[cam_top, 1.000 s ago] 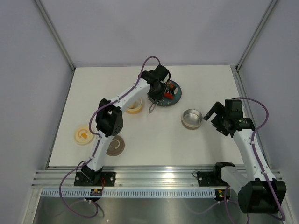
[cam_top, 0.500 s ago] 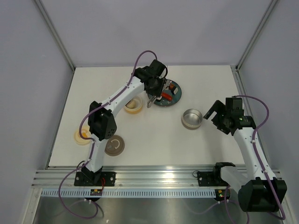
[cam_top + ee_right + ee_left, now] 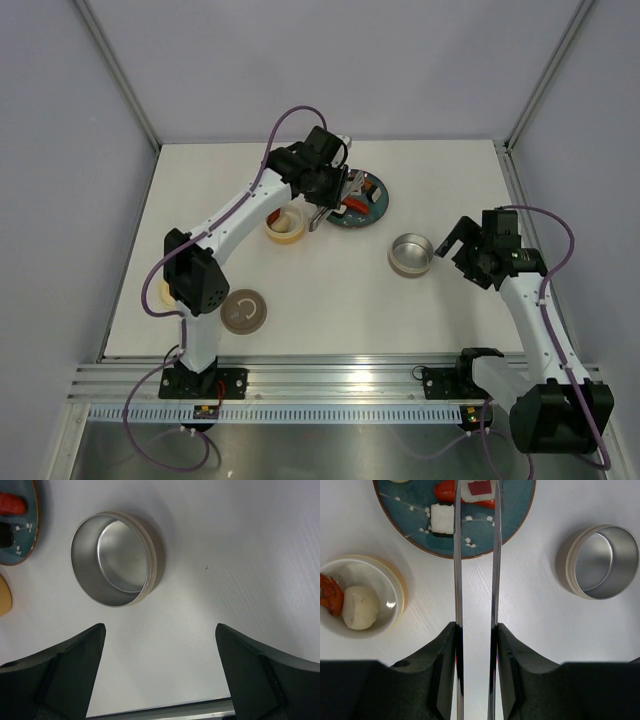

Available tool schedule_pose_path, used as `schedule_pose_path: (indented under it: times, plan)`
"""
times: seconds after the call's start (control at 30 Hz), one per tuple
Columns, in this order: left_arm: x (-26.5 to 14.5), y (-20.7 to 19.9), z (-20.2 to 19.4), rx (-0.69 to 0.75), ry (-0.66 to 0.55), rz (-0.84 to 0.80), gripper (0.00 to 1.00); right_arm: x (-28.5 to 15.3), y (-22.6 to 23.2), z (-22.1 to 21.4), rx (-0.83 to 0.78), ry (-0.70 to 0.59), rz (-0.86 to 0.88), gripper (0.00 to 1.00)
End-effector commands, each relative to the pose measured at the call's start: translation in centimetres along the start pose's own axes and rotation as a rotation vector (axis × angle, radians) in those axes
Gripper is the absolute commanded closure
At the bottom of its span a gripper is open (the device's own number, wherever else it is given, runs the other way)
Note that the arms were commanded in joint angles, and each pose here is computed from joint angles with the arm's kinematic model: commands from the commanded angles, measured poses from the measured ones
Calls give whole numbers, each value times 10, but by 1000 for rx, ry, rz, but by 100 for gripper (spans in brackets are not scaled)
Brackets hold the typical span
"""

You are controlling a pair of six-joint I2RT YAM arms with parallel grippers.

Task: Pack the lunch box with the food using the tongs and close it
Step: Pick up the fake food from the plate, then place the fake food in the packing box.

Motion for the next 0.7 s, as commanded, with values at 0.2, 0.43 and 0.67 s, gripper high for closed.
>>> schedule_pose_path:
  times: [0.2,0.43,0.67]
  plan:
    - [-50,-27,28,17,-162,-90,83,48,-7,-10,123,131,-127,1]
    - [-57,-59,19,51,-160,-164,83,63,-26,6,275,89,-146,1]
    - [-53,-117,-1,125,-128,-264,82,57,-33,14,310,55,-146,1]
Point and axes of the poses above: each gripper's point midway between its finger pads, its own x axis out along the fingers, its own y axis along the line the jaws close on, z = x × y, the point moved 2 cm from there along -x, back along the fingers, and after that the axes turned 12 degrees about x, right-handed, at the moved point
